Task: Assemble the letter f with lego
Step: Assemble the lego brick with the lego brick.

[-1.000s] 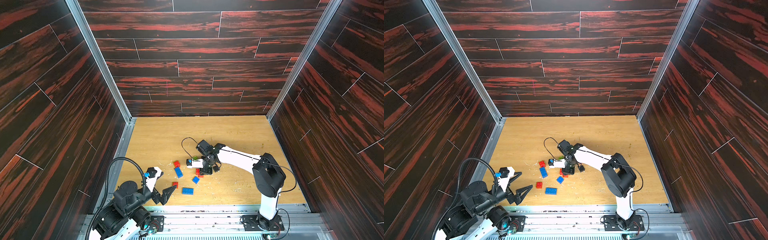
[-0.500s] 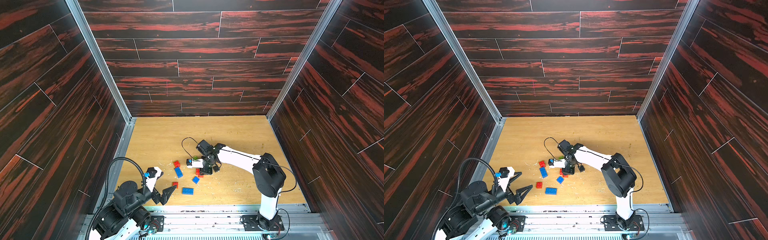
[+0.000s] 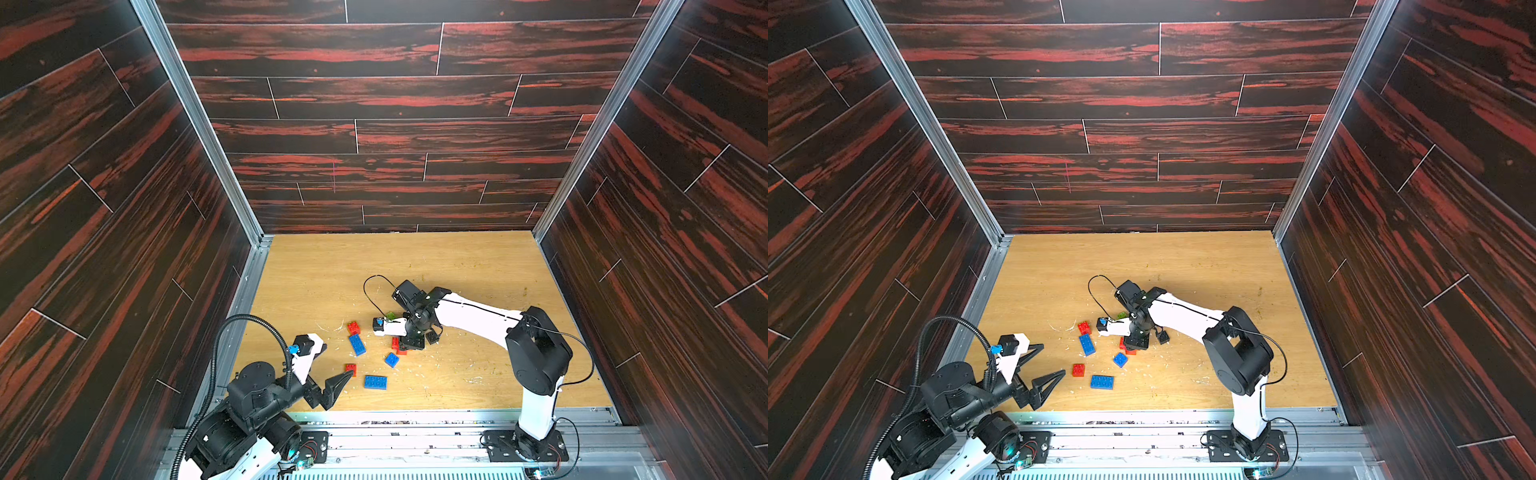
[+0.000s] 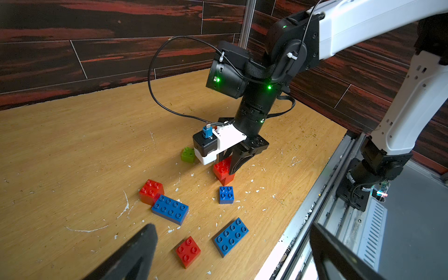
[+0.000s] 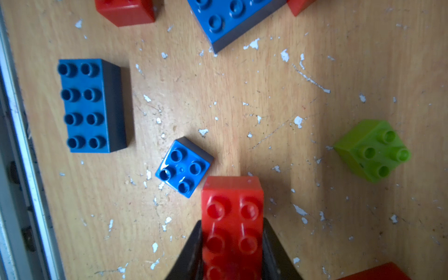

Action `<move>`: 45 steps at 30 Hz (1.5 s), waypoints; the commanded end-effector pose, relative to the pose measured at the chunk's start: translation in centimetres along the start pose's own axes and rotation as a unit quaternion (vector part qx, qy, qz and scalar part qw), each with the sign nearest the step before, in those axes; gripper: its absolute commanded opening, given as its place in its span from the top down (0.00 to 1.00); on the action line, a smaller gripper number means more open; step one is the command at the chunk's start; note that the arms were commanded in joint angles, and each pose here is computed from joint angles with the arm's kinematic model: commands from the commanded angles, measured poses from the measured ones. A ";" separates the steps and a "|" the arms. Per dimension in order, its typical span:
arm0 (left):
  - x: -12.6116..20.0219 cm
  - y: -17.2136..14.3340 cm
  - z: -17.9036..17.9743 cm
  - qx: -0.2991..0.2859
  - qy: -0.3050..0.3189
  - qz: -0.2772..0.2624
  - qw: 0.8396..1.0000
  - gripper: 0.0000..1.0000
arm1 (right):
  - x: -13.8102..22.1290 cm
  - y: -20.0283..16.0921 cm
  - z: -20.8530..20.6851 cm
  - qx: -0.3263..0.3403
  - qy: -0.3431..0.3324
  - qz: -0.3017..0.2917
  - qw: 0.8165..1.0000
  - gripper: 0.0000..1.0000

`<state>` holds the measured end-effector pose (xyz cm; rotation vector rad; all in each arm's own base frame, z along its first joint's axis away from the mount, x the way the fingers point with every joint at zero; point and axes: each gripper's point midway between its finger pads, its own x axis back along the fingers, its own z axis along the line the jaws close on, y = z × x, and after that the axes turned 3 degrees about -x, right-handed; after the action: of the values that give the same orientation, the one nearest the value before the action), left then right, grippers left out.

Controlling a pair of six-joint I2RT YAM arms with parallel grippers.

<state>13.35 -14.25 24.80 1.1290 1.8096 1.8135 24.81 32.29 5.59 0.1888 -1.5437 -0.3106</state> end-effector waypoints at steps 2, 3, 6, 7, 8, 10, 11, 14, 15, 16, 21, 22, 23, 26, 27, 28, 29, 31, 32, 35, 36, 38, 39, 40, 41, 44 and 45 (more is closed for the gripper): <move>-0.2 -0.3 0.1 0.002 0.000 0.003 1.000 0.00 | 0.5 -0.9 0.2 -0.007 -0.005 0.025 1.000 0.63; -0.2 -0.3 0.1 0.002 0.000 0.002 1.000 0.00 | 0.5 -0.8 0.1 -0.006 -0.006 0.022 1.000 0.63; -0.2 -0.3 0.1 0.002 0.001 0.002 1.000 0.00 | 0.9 -0.4 0.1 -0.006 -0.008 0.012 1.000 0.60; -0.2 -0.3 0.1 0.002 0.001 0.002 1.000 0.00 | 1.0 -0.3 0.1 -0.005 -0.010 0.009 1.000 0.60; -0.2 -0.3 0.1 0.002 0.001 0.002 1.000 0.00 | 1.1 -0.2 0.2 -0.004 -0.009 0.005 1.000 0.59; -0.2 -0.3 0.0 0.002 0.000 0.003 1.000 0.00 | 1.4 0.0 0.1 -0.003 -0.012 -0.001 1.000 0.59; -0.2 -0.3 0.1 0.002 0.001 0.003 1.000 0.00 | 1.5 0.1 0.2 -0.002 -0.012 -0.002 1.000 0.58; -0.2 -0.3 0.1 0.002 0.001 0.002 1.000 0.00 | 1.7 0.3 0.3 -0.003 -0.011 -0.008 1.000 0.54; -0.2 -0.3 0.1 0.002 0.001 0.002 1.000 0.00 | 1.9 0.3 0.3 -0.003 -0.010 -0.010 1.000 0.53; -0.2 -0.3 0.0 0.002 0.000 0.002 1.000 0.00 | 2.0 0.5 0.4 -0.002 -0.008 -0.015 1.000 0.53; -0.2 -0.3 0.1 0.002 0.001 0.003 1.000 0.00 | 3.1 1.3 1.0 -0.001 0.000 -0.038 0.999 0.51; -0.2 -0.3 0.1 0.002 0.001 0.002 1.000 0.00 | 3.3 1.3 1.2 -0.002 0.003 -0.040 0.999 0.50; -0.2 -0.2 0.0 0.002 0.000 0.001 1.000 0.00 | 3.5 1.4 1.2 -0.002 0.002 -0.042 0.999 0.50; -0.2 -0.2 0.0 0.002 0.000 0.001 1.000 0.00 | 4.0 1.3 1.4 -0.003 -0.001 -0.046 0.999 0.50; -0.2 -0.2 0.0 0.002 0.000 0.001 1.000 0.00 | 4.2 1.3 1.3 -0.003 -0.006 -0.047 0.999 0.50; -0.2 -0.3 0.0 0.002 0.000 0.002 1.000 0.00 | 4.3 1.2 1.2 -0.003 -0.012 -0.048 0.999 0.50; -0.2 -0.3 0.0 0.002 0.000 0.002 1.000 0.00 | 4.4 1.2 1.0 -0.003 -0.017 -0.048 0.999 0.50; -0.2 -0.3 0.0 0.002 0.000 0.002 1.000 0.00 | 4.8 1.0 0.6 -0.010 -0.027 -0.049 0.998 0.50; -0.1 -0.2 0.0 0.001 -0.001 0.001 1.000 0.00 | 5.0 1.0 0.4 -0.013 -0.031 -0.050 0.998 0.50; -0.1 -0.2 0.0 0.002 0.000 0.001 1.000 0.00 | 5.5 1.0 0.3 -0.013 -0.039 -0.055 0.998 0.50; -0.1 -0.2 0.0 0.001 -0.001 0.001 1.000 0.00 | 5.7 0.9 0.2 -0.013 -0.044 -0.056 0.997 0.50; -0.1 -0.3 0.0 0.001 0.000 0.001 1.000 0.00 | 6.0 0.8 0.0 -0.017 -0.052 -0.056 0.997 0.50; -0.2 -0.2 0.0 0.002 -0.001 0.001 1.000 0.00 | 6.1 0.8 0.0 -0.019 -0.056 -0.054 0.997 0.50; -0.2 -0.3 0.0 0.002 0.000 0.002 1.000 0.00 | 6.1 0.7 0.1 -0.021 -0.057 -0.052 0.997 0.50; -0.2 -0.2 0.0 0.001 0.000 0.002 1.000 0.00 | 6.1 0.7 0.1 -0.021 -0.059 -0.051 0.997 0.50; -0.2 -0.3 0.0 0.002 0.000 0.002 1.000 0.00 | 6.0 0.6 0.3 -0.022 -0.068 -0.048 0.996 0.51; -0.2 -0.3 0.0 0.001 0.000 0.002 1.000 0.00 | 5.9 0.5 0.2 -0.026 -0.071 -0.049 0.996 0.50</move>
<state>13.31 -14.29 24.80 1.1312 1.8067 1.8119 25.06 31.32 11.33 0.2260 -1.6585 -0.4347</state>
